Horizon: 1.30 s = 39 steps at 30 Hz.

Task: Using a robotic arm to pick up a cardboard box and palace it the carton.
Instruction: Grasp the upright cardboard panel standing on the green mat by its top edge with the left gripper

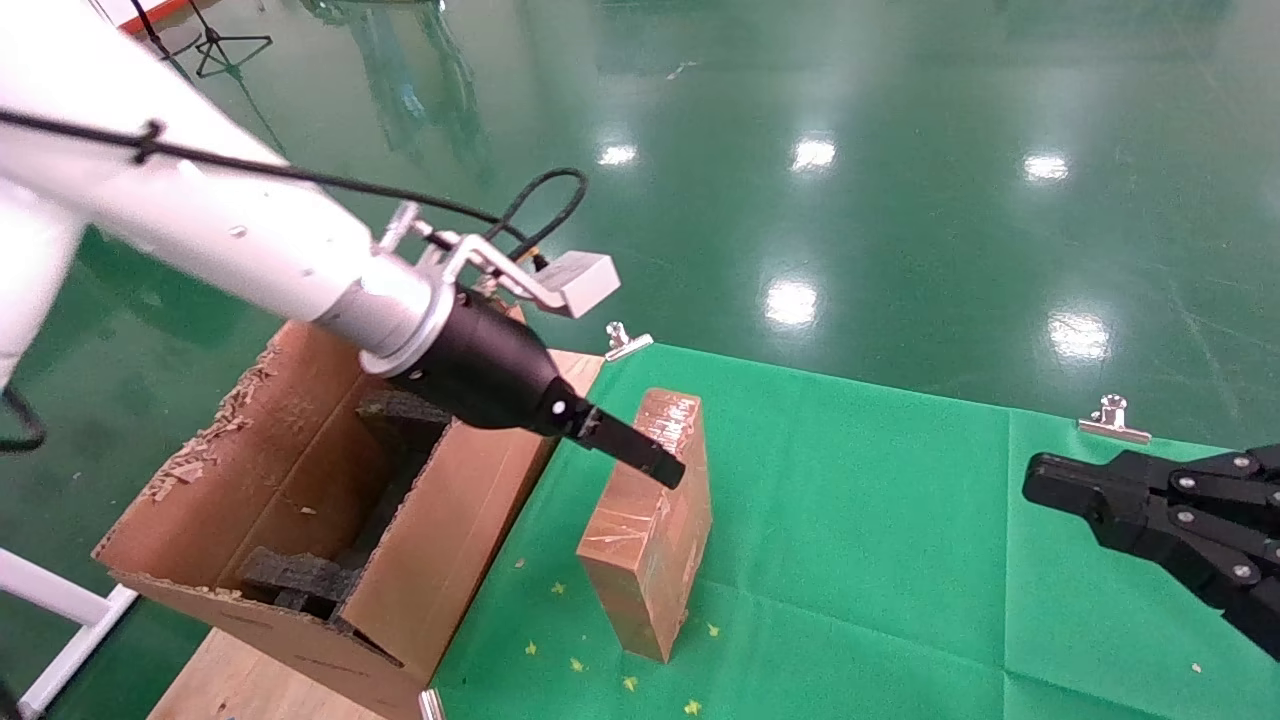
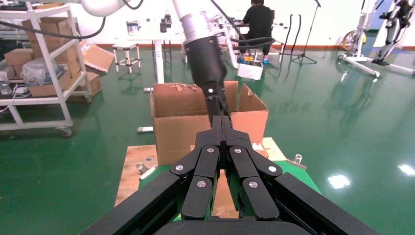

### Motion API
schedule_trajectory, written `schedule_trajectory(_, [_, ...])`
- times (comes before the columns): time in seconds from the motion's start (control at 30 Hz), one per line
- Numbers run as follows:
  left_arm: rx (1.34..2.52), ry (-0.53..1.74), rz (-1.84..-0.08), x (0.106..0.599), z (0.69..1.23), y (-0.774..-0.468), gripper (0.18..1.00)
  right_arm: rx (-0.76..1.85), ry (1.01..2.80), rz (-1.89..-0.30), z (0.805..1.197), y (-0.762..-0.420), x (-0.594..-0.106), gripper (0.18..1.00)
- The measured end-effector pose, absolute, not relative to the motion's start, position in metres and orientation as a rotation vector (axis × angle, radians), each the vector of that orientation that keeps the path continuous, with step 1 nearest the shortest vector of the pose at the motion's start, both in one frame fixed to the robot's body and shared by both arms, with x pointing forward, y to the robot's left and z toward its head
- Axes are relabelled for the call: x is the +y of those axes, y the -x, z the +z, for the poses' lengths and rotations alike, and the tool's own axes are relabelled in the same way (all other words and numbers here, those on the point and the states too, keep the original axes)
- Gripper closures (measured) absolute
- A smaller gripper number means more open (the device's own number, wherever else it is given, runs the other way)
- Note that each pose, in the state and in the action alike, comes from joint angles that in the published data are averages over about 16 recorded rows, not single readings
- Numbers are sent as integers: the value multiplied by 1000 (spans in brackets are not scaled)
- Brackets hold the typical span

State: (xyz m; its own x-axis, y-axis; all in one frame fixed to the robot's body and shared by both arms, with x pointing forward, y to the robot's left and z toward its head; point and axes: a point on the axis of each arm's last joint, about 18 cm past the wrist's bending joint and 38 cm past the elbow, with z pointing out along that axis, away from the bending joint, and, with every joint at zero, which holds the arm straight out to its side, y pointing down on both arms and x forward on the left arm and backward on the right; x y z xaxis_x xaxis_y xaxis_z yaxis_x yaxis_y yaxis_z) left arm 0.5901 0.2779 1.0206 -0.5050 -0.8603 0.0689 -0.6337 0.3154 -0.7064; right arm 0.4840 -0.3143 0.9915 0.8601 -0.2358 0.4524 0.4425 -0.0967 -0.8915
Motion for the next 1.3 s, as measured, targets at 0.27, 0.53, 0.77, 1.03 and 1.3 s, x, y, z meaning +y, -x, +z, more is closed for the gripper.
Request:
schedule_trajectory(0.27, [2260, 1442, -866, 256, 1021, -604, 183, -168, 1569, -573, 991, -484, -314, 988])
schedule_trajectory(0.53, [2277, 1467, -761, 240, 1016, -611, 183, -168, 1569, -573, 991, -484, -314, 988])
schedule_trajectory(0.77, [2298, 1477, -704, 231, 1012, -613, 183, -168, 1569, -573, 991, -484, -314, 983])
schedule_trajectory(1.03, [2317, 1484, -673, 226, 1009, -613, 183, -167, 1569, -573, 991, -484, -314, 949])
schedule_trajectory(1.3, [2327, 1487, -667, 224, 1008, -613, 189, -167, 1569, -573, 991, -484, -314, 857])
